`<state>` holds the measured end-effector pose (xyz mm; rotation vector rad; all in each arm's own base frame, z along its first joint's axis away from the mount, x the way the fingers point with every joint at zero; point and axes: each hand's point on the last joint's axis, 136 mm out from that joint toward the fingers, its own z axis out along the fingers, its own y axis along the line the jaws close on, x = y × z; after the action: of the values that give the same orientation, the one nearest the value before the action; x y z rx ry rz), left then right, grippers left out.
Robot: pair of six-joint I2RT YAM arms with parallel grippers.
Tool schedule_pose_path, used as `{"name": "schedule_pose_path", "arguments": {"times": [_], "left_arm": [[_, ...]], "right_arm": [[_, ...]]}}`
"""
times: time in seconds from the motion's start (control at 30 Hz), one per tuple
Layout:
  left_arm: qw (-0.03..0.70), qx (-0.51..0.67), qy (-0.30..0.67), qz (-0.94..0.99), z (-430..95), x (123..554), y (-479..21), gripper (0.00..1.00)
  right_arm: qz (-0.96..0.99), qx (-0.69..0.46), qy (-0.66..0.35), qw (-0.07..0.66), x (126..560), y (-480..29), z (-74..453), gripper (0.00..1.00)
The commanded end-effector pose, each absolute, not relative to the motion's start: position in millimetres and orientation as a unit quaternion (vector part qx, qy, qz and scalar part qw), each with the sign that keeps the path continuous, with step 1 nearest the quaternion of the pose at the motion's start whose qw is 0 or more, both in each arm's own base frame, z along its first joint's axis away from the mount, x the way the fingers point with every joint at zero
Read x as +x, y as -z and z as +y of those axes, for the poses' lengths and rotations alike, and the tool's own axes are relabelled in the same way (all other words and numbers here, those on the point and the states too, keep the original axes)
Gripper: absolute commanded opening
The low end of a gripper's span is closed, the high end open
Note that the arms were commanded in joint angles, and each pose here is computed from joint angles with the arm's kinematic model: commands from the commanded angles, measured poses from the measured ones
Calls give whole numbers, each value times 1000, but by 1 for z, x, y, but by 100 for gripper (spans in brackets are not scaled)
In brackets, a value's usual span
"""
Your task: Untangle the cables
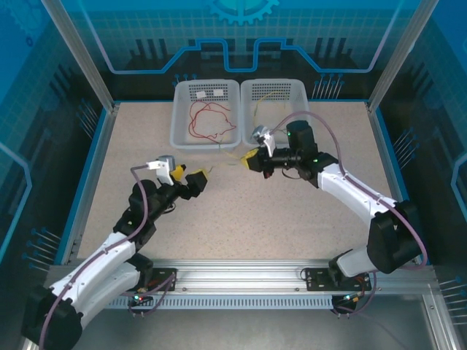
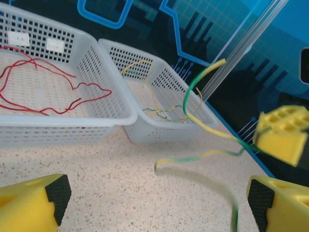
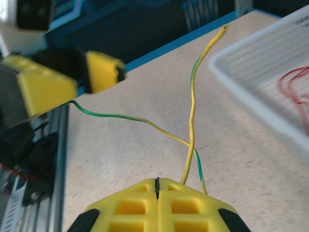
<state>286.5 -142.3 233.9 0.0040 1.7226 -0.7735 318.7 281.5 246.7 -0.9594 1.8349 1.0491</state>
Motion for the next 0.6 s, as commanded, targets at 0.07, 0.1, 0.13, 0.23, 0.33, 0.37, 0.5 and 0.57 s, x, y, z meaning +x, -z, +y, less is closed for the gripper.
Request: {"name": "schedule_pose_path", "arguments": {"times": [0.07,0.1,0.13,0.23,0.33,0.37,0.5,0.57], "left_arm": [[593,68,352,721,-161,274,-254,92],[588,87,358,720,-170,270,-255,93],[583,110,363,718,-181,265,-257,92],[580,186,367,703,-216,247,-260,92],[577,227,360,697,-238,236,-256,93],[573,232,361,698,-242,235,-254,93],[565,220,354,712,-245,241,-243,92],[566,208,343,720,-241,246,-237,92]], "right_arm": [[785,-224,-348,462,406,-275,227,0],[799,-193,-328,466,423,-273,214,0],[813,-156,-306,470,442,-271,198,0],[832,-68,-279,474,494,-264,161,0],[848,0,-265,459,539,-246,131,0],[856,20,-254,449,553,-239,121,0],[883,63,-233,403,595,-204,105,0],[892,62,-233,382,607,-187,108,0]]}}
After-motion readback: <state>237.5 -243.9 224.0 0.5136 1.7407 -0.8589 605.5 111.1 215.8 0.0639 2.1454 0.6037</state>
